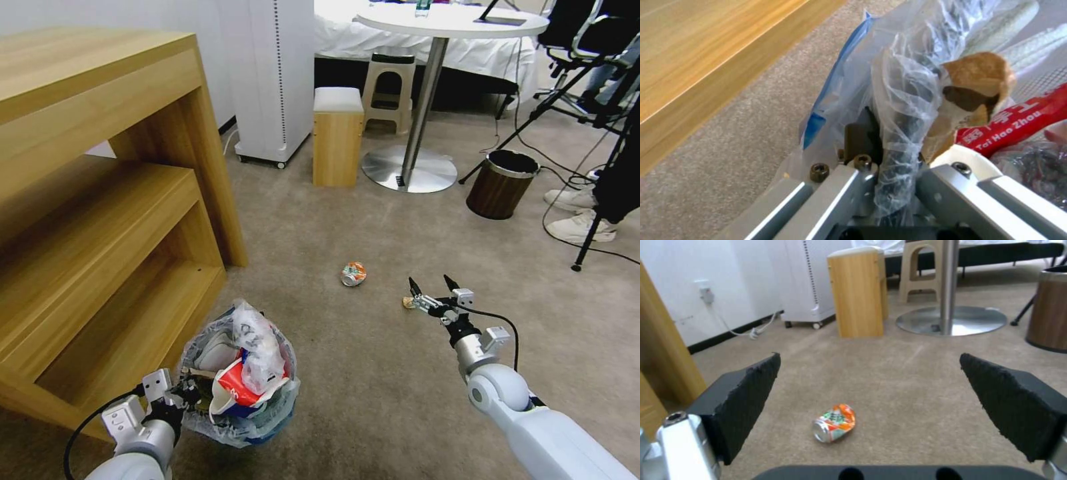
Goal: Pick up the trash bin and place the garbage on the floor into it.
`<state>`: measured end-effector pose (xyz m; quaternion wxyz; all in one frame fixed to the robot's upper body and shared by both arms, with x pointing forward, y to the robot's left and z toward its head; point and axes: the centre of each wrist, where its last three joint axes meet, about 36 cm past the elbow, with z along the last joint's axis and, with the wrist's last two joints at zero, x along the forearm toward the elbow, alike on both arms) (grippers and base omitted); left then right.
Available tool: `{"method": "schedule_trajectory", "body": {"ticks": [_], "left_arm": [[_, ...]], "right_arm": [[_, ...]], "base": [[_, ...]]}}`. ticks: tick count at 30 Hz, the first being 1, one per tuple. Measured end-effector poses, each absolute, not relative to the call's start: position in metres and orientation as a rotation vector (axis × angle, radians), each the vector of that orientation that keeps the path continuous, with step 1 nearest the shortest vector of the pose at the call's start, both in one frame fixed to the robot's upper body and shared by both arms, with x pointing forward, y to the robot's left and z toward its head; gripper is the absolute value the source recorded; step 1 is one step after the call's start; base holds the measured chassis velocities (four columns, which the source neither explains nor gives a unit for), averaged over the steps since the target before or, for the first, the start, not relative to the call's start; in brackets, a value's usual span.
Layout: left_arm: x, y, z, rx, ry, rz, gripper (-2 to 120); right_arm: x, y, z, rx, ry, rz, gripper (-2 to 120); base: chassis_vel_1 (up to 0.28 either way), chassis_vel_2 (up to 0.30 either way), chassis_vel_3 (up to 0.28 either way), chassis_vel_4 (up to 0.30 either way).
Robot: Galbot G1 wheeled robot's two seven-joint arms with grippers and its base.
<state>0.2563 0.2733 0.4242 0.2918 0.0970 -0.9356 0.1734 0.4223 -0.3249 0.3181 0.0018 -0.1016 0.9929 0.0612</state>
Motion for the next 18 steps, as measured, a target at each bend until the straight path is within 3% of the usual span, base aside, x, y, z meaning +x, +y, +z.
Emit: {"method": "schedule_trajectory", "body": {"ticks": [18], "left_arm": [[0.2550,0.2747,0.4268,0.265,-2.506,0.465,0]], "right_arm": [[0.4169,-0.3246,0.3120,-0.318,3.107,0.162,100]], "base": [[-0.016,-0.010,-0.011,-0.013]]}}
